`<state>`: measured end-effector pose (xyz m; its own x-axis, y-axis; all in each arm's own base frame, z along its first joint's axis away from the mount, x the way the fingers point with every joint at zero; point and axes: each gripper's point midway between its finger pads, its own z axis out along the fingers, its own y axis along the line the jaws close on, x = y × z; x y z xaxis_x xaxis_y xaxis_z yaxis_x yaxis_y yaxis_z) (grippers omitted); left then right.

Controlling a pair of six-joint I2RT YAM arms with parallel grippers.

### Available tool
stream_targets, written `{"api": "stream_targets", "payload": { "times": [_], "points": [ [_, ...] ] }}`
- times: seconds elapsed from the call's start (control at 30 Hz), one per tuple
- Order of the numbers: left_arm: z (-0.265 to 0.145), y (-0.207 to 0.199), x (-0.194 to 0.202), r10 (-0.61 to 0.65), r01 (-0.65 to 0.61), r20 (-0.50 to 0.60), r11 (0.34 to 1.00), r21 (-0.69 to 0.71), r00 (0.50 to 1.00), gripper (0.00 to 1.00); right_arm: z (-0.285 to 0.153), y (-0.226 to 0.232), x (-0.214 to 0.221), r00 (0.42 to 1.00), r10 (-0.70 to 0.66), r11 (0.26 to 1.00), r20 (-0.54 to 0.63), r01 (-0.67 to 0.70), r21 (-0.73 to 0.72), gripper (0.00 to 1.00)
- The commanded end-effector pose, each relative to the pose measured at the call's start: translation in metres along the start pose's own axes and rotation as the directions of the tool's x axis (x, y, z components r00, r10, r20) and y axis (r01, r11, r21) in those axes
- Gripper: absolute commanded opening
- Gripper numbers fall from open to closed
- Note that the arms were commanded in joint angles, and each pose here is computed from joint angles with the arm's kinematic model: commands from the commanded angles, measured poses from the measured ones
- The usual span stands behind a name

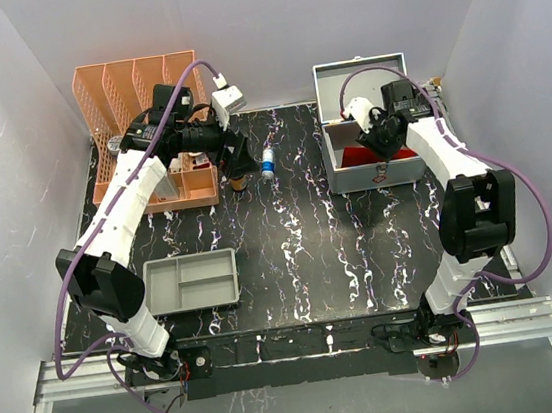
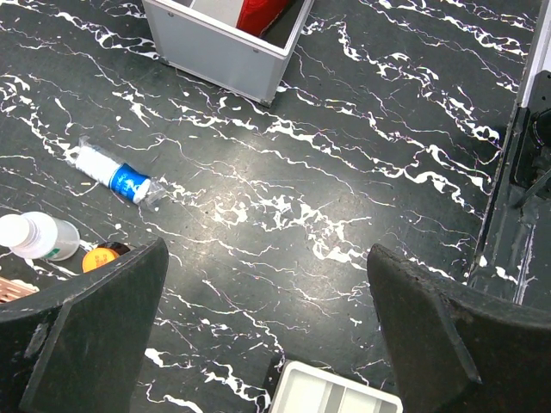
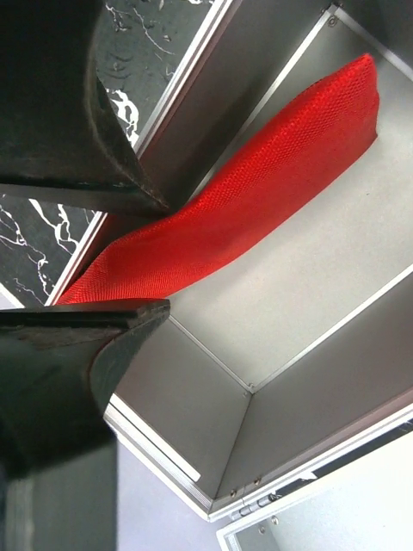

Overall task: Organize the medicine kit
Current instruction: Place the medicine pouch inside the medicine box.

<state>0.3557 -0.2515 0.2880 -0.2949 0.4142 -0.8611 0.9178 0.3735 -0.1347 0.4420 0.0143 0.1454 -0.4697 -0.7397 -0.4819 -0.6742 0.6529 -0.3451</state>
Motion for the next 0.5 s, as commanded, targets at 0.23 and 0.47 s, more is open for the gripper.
{"api": "stream_targets", "payload": {
  "times": [0.23, 0.47],
  "points": [
    [-0.010, -0.007, -0.018, 0.035, -0.036, 0.045, 0.999, 0.031, 0.998, 0.99, -0.007, -0.041, -0.016, 0.996, 0.027, 0.969, 0.082, -0.046, 0.244, 0.60],
    [-0.009, -0.005, -0.018, 0.034, -0.036, 0.045, 0.999, 0.034, 0.998, 0.99, -0.016, -0.053, -0.031, 0.986, 0.033, 0.948, 0.163, -0.083, 0.308, 0.71]
  ]
}}
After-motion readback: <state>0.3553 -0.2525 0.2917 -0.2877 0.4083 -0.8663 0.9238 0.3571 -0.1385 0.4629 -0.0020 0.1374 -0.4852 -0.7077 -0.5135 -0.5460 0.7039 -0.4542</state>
